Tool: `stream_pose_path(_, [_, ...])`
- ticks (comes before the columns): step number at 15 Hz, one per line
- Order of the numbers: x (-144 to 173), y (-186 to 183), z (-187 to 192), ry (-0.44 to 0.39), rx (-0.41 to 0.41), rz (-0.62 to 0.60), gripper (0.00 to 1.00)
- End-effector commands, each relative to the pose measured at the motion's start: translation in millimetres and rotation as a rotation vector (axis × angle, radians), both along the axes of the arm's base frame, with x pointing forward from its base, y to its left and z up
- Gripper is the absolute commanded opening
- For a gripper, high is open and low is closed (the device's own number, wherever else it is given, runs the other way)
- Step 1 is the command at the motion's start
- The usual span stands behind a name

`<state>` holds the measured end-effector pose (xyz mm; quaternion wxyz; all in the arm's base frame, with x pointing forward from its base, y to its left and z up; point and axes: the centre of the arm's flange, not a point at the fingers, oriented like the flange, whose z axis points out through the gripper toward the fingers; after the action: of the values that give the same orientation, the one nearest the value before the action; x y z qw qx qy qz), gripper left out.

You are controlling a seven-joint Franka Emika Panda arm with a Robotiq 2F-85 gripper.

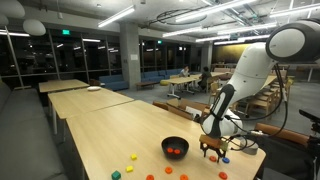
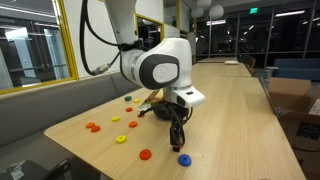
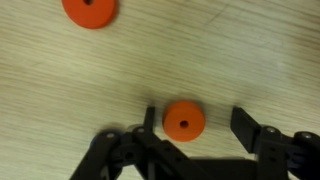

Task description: Put some of the discs on the table in the bowl

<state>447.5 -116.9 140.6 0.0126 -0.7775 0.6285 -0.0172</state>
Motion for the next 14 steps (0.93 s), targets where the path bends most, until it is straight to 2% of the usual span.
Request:
stream_pose_path(1, [8.4,0.5,4.4,0.002,-0.02,0.002,0.49])
stream_pose_path(5, [13.3,1.7,9.6,-0.008,-0.03,0.01,0.19])
stream_pose_path(10, [20.9,9.3,27.8,-0.037,-0.063,0.031,0.18])
stream_pose_path(14, [39.4,26.0,55.0,-0.094,-0.116,0.071,0.18])
